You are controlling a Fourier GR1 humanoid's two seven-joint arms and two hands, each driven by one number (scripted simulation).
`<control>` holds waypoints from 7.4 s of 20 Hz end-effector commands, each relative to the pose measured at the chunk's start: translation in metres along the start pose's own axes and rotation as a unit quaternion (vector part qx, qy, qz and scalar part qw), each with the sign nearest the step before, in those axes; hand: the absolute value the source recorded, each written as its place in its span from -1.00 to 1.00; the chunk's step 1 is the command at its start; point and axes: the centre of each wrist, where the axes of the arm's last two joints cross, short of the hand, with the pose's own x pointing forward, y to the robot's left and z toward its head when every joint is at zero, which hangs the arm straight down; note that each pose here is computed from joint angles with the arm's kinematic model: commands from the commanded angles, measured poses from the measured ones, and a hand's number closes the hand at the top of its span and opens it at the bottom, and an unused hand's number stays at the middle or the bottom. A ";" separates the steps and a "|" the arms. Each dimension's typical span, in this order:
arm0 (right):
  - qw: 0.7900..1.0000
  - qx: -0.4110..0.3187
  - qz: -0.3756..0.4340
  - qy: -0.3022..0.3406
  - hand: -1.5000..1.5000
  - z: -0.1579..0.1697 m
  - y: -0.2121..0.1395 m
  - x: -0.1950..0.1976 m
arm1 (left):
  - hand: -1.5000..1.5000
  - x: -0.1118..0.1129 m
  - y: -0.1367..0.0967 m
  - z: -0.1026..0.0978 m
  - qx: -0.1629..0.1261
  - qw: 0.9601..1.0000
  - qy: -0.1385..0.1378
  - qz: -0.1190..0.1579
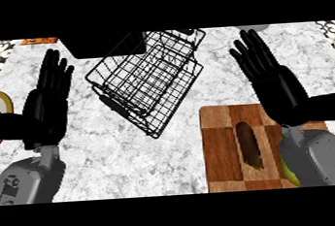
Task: Pick the pear from the cutting board and place it in the tiered basket
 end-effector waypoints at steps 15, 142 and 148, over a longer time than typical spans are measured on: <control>0.885 -0.245 0.331 0.219 -1.00 0.104 -0.050 -0.024 | 0.00 -0.048 0.073 0.026 -0.062 0.983 0.153 -0.075; 0.771 -0.226 0.572 0.166 1.00 -0.133 0.187 0.035 | 0.00 -0.062 0.080 0.028 -0.084 0.983 0.146 -0.075; 0.761 -0.245 0.579 0.161 1.00 -0.142 0.193 0.021 | 0.00 -0.057 0.065 0.029 -0.087 0.982 0.150 -0.080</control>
